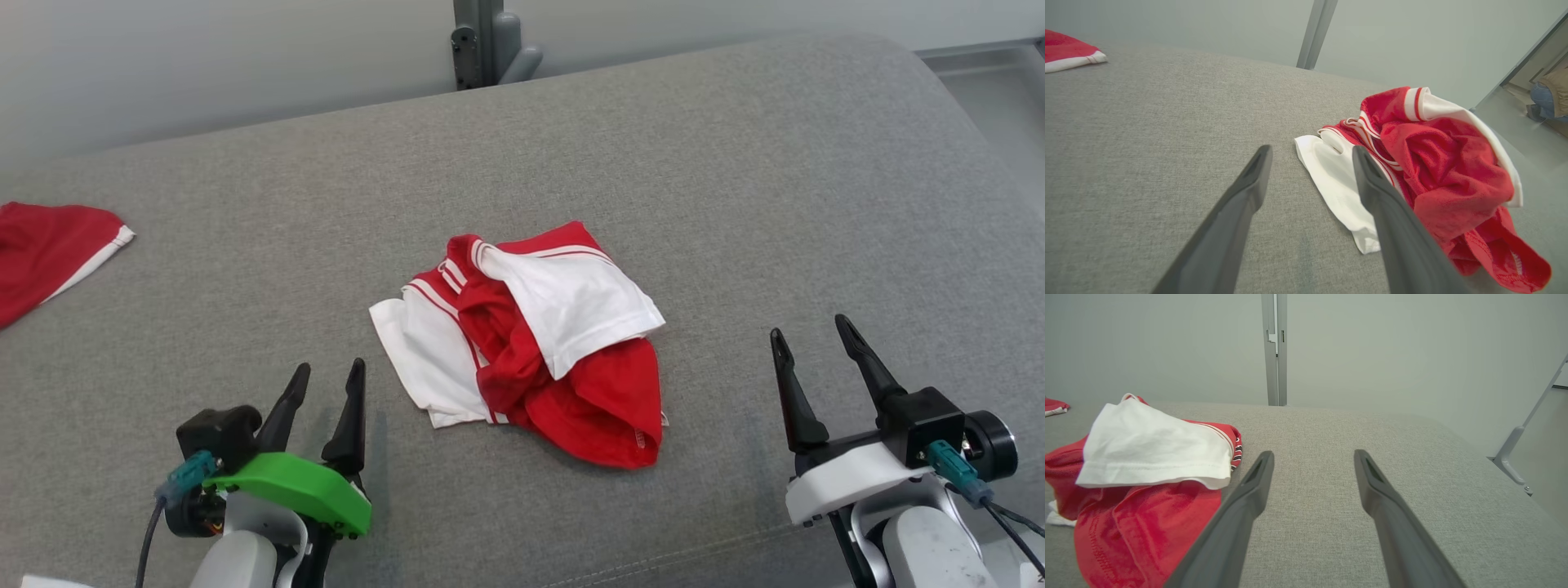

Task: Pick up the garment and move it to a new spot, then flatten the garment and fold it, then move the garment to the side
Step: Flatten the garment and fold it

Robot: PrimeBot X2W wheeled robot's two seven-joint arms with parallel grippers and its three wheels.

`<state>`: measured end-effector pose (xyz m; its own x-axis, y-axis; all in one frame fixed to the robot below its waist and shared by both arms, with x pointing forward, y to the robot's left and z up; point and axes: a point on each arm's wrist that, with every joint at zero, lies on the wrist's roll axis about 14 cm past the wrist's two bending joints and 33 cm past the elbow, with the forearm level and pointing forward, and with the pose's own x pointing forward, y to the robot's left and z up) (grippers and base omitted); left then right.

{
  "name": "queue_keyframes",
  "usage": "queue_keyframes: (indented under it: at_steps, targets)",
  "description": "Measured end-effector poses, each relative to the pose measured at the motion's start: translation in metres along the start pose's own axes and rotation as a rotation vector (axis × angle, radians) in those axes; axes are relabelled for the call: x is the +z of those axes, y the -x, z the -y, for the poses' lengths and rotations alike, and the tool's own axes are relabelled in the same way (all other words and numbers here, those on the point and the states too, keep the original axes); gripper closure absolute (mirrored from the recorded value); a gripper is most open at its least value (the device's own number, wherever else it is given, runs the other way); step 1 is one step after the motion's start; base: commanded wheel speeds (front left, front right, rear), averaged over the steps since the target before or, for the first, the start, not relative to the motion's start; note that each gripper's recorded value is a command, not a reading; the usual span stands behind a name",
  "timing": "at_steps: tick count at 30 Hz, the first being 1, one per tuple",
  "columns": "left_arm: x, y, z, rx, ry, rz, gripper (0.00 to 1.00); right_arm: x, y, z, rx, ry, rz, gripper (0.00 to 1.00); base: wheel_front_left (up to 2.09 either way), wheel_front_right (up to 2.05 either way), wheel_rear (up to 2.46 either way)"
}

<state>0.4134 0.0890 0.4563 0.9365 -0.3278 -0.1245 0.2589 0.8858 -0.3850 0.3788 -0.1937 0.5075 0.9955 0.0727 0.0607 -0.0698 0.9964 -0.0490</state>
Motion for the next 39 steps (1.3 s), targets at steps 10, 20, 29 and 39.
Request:
queue_keyframes:
  at_steps: [10, 20, 29, 39]
  targets:
    - [-0.066, -0.027, 0.001, 0.002, 0.074, -0.295, 0.0, -0.007, 0.003, 0.017, -0.06, -0.002, -0.023, 0.0, 0.0, 0.0, 0.0]
    - [-0.093, -0.039, 0.017, -0.03, 0.15, -0.412, 0.0, -0.008, 0.006, 0.028, -0.101, 0.0, -0.031, 0.0, 0.0, 0.0, 0.0]
    - [-0.066, -0.049, 0.017, -0.044, 0.226, -0.332, 1.0, -0.006, 0.008, 0.032, -0.118, -0.008, -0.024, 0.0, 0.0, 0.0, 0.0]
    - [0.071, -0.071, 0.013, -0.112, 0.157, 0.043, 1.0, -0.005, 0.008, 0.023, -0.099, -0.025, -0.017, 0.0, 0.0, 0.0, 0.0]
